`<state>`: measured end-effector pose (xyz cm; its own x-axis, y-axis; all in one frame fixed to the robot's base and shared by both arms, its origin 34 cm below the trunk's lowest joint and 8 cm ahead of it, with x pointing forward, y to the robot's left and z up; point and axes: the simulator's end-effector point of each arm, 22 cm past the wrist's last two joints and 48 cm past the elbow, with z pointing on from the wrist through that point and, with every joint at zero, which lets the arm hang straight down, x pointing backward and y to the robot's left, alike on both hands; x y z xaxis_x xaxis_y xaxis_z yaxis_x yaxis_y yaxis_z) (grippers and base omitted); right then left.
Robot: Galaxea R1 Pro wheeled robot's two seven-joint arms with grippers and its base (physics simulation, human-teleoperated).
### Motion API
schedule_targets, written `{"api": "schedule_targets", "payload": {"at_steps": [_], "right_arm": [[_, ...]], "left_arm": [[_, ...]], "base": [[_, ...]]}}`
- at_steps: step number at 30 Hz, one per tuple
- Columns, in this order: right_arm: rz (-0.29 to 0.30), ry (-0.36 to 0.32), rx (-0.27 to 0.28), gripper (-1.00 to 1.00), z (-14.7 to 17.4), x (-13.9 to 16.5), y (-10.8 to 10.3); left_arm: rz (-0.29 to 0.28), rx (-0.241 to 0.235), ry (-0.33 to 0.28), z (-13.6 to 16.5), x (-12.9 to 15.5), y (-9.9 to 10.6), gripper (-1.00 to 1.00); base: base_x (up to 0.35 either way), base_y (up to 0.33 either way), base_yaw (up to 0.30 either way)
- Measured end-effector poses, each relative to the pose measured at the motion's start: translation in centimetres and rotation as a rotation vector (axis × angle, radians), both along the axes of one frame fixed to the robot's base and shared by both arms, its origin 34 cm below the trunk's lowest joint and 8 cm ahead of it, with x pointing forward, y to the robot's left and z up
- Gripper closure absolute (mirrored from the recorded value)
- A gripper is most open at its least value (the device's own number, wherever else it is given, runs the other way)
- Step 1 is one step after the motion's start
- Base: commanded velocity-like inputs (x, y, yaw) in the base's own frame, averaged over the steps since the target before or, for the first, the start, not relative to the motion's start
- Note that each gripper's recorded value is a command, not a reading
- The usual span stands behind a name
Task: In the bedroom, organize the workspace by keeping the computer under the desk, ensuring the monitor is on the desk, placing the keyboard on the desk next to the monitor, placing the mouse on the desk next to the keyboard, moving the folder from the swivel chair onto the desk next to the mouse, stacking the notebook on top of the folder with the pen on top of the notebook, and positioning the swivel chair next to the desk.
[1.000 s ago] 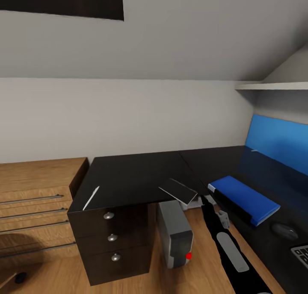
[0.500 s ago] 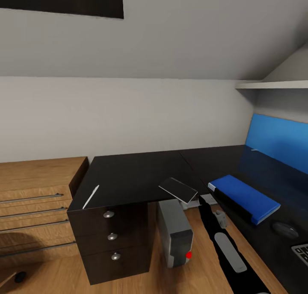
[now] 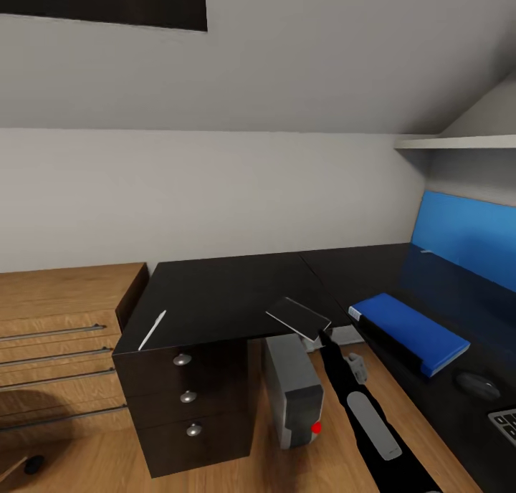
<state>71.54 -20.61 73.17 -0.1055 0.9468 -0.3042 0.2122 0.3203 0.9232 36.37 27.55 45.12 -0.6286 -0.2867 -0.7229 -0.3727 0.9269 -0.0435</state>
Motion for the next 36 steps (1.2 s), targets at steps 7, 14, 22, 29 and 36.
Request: {"api": "schedule_targets", "payload": {"at_steps": [7, 14, 22, 29, 36], "right_arm": [[-0.002, 0.027, -0.003, -1.0, -1.2, -0.3, -0.1], [-0.003, 0.041, -0.004, -1.0, -1.8, -0.4, -0.1], [-0.003, 0.042, -0.004, -1.0, -1.8, -0.4, -0.1], [-0.002, 0.041, -0.004, -1.0, -1.8, -0.4, 0.0], [0.004, 0.043, 0.002, -1.0, -2.4, -0.5, 0.5]], "left_arm": [[-0.007, -0.004, -0.003, 0.0, 0.0, -0.2, -1.0], [-0.002, 0.0, -0.012, 0.2, 0.3, 0.1, -1.0], [0.004, 0.002, -0.087, 2.2, 2.5, 0.3, -1.0], [-0.003, -0.022, -0.22, 8.5, 5.1, 0.2, -1.0], [-0.004, -0.044, -0.198, 8.6, 3.9, 0.2, -1.0]], "base": [[0.117, 0.0, 0.0], [0.044, 0.0, 0.0], [0.005, 0.0, 0.0], [0.0, 0.0, 0.0], [0.0, 0.0, 0.0]]}}
